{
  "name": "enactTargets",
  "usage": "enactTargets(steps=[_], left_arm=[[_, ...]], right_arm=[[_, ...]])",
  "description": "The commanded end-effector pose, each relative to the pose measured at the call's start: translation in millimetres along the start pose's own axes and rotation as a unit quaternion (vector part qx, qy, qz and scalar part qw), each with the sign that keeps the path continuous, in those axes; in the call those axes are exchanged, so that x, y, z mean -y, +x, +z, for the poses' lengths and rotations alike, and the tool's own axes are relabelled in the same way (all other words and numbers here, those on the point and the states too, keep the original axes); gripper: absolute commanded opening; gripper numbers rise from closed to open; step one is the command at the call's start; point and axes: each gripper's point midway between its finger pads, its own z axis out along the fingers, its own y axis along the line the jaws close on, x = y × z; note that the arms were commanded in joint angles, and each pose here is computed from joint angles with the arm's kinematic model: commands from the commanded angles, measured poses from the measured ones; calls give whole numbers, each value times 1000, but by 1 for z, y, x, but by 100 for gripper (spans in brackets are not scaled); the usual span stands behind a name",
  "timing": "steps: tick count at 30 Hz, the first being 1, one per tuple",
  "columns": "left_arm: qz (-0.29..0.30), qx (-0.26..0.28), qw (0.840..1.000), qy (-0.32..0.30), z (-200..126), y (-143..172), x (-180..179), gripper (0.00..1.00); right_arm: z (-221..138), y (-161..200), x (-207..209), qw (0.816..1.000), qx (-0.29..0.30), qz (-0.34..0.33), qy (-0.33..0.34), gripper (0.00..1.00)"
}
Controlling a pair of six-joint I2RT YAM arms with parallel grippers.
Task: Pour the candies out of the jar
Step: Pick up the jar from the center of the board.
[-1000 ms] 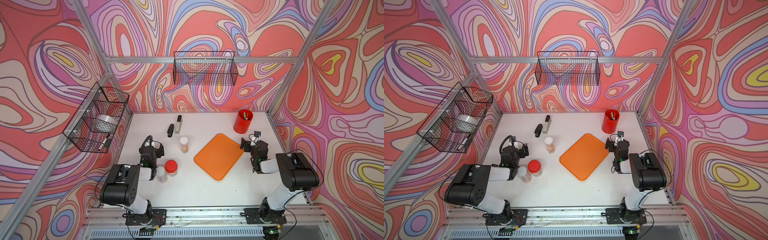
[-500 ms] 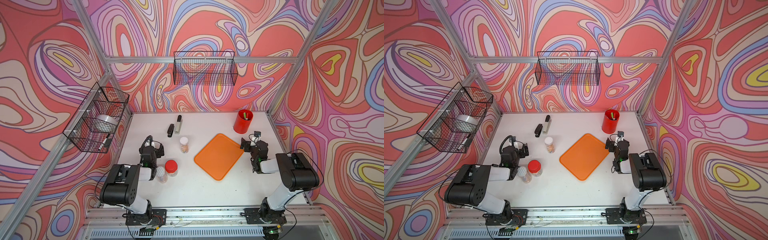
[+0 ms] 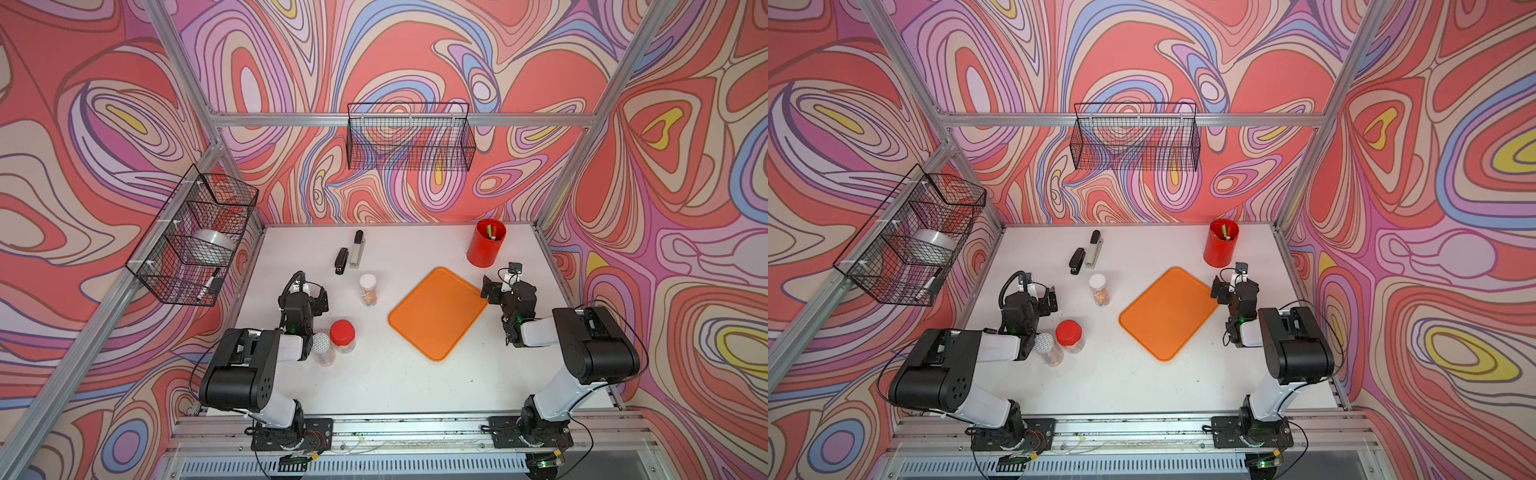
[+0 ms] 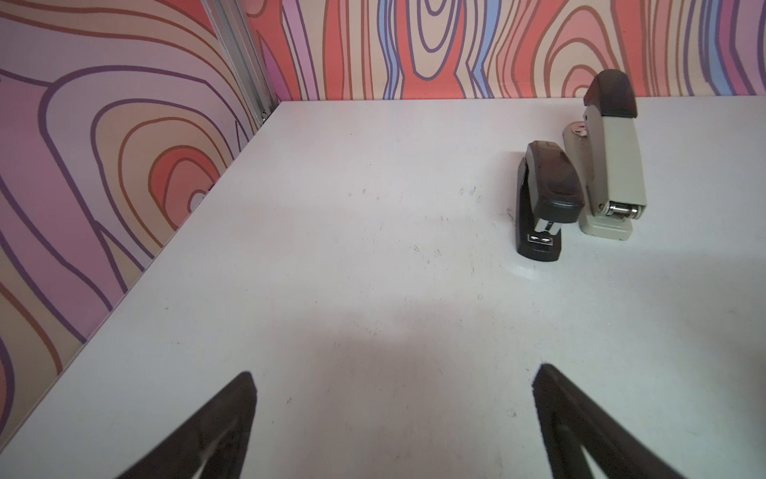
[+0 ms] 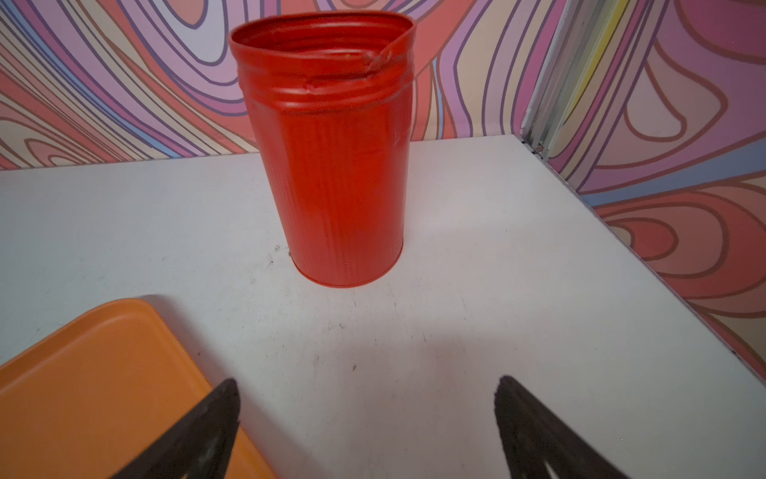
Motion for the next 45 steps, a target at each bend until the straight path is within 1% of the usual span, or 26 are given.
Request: enactTargets(steps=[1, 3, 5, 7, 9, 11, 14, 17, 19, 23, 24, 26, 28, 31, 34, 37, 39, 42, 45], left_arm=[[-8, 16, 1000, -7, -4, -16, -5, 100], [-11, 15, 1000, -19, -8, -22, -10, 100], [-15, 15, 999, -31, -13, -28, -15, 100], [-23, 17, 998, -54, -19, -36, -23, 100], [-26, 21, 997, -68, -25, -44, -27, 100], [-46, 30, 996, -68, -30, -55, -28, 100], [-81, 42, 995, -43, -34, -71, -21, 100], [-113, 33, 993, -11, -33, -80, -9, 100], [-137, 34, 990, 3, -32, -94, -4, 100], [-178, 20, 984, 25, -33, -100, 3, 100], [-185, 18, 982, 36, -32, -100, 8, 100], [-192, 12, 980, 50, -30, -96, 13, 100], [-193, 0, 980, 48, -27, -86, 13, 100], [-189, -10, 981, 44, -25, -78, 13, 100], [-180, -10, 983, 45, -25, -77, 13, 100], [-176, -6, 983, 41, -26, -79, 12, 100], [-176, -5, 984, 41, -26, -78, 11, 100], [-177, -5, 983, 42, -26, -77, 12, 100], [-177, -5, 983, 44, -26, -76, 12, 100]], right_arm=[[-4, -27, 3, 1000, 5, 1, 10, 96], [-6, -39, 3, 1000, 1, 1, 15, 96], [-9, -49, 4, 999, -12, 26, 19, 96], [-10, -60, -6, 998, -28, 64, 1, 94], [-12, -67, -26, 996, -48, 78, -17, 93], [-14, -70, -58, 994, -70, 71, -42, 93], [-20, -67, -119, 990, -105, 40, -85, 92], [-28, -61, -183, 981, -134, 34, -138, 91], [-35, -56, -228, 972, -152, 28, -179, 90], [-47, -50, -307, 956, -181, -6, -232, 89], [-48, -40, -326, 949, -202, -19, -241, 89], [-53, -35, -353, 941, -226, -26, -251, 89], [-55, -31, -376, 936, -239, -32, -255, 89], [-57, -24, -400, 933, -248, -47, -255, 89], [-55, -15, -415, 931, -257, -66, -250, 89], [-49, -6, -421, 931, -264, -81, -237, 87], [-44, -4, -421, 935, -261, -88, -225, 87], [-36, -2, -424, 938, -254, -98, -215, 81], [-33, 2, -429, 937, -254, -102, -217, 72]])
